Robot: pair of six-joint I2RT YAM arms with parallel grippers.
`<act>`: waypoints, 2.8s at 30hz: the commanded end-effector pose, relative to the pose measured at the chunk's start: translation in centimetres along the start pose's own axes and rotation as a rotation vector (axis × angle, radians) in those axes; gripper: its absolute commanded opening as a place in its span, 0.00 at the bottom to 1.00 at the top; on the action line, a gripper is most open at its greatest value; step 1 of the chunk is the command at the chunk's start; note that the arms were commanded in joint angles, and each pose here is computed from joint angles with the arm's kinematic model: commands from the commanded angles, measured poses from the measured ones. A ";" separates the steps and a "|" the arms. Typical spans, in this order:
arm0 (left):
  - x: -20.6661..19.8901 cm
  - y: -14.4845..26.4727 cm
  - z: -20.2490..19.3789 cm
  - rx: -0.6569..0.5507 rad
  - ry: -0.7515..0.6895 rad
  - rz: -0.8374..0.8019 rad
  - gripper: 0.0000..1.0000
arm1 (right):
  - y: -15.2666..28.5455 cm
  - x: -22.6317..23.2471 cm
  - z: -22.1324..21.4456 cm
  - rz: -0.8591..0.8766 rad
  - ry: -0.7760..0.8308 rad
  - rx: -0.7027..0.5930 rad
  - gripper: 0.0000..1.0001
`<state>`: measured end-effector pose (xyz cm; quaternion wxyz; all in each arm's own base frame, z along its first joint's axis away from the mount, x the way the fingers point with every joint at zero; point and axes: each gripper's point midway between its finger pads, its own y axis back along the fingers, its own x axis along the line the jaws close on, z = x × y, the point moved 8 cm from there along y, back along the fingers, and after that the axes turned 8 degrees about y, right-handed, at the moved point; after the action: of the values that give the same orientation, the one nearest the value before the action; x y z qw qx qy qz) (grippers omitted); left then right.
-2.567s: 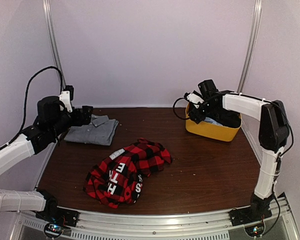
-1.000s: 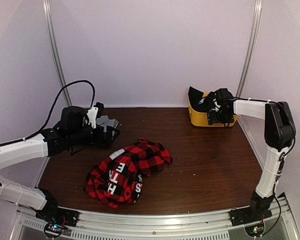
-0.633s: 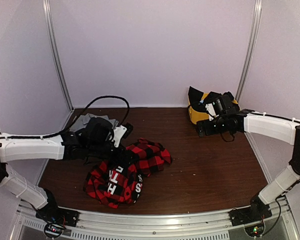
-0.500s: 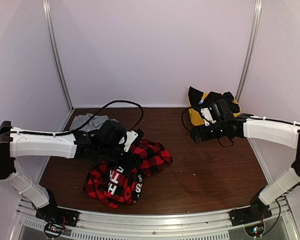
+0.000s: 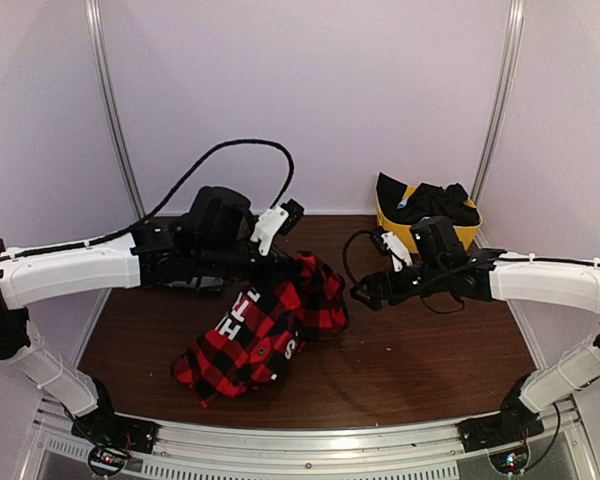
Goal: Fold and stack the long sleeve shirts
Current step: Pick up the crumpled shirt from the center of the board, then flatten out the crumpled shirt at the center of the board.
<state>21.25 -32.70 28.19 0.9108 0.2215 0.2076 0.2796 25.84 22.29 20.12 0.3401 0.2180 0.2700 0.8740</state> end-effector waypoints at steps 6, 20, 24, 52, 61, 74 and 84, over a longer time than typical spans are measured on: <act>-4.6 9.1 13.3 -0.468 -0.083 -0.331 0.00 | 9.4 3.1 6.6 0.081 0.128 -0.348 1.00; -0.1 6.1 15.9 -0.485 0.104 -0.345 0.00 | 14.6 1.6 7.5 -0.169 0.105 -0.393 1.00; 2.4 3.9 16.0 -0.468 0.184 -0.272 0.00 | 14.7 0.3 7.4 -0.269 0.054 -0.369 1.00; 5.2 -2.2 17.1 -0.500 0.507 -0.395 0.00 | 1.1 7.7 1.5 0.251 -0.093 -0.273 0.99; 4.9 2.4 16.7 -0.577 0.473 -0.313 0.00 | -1.8 5.7 3.1 0.056 -0.075 -0.196 0.12; 5.1 7.2 8.8 -0.482 0.443 -0.067 0.00 | 6.4 -5.7 16.5 -0.632 0.115 -0.182 0.08; 5.8 5.2 6.0 -0.413 0.493 0.075 0.00 | -2.8 -8.3 16.3 -0.584 0.111 0.016 0.54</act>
<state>25.70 -27.46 33.51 0.8575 -0.0121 0.3738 0.3532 42.94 24.35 32.25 0.5702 0.0576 0.2814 0.7697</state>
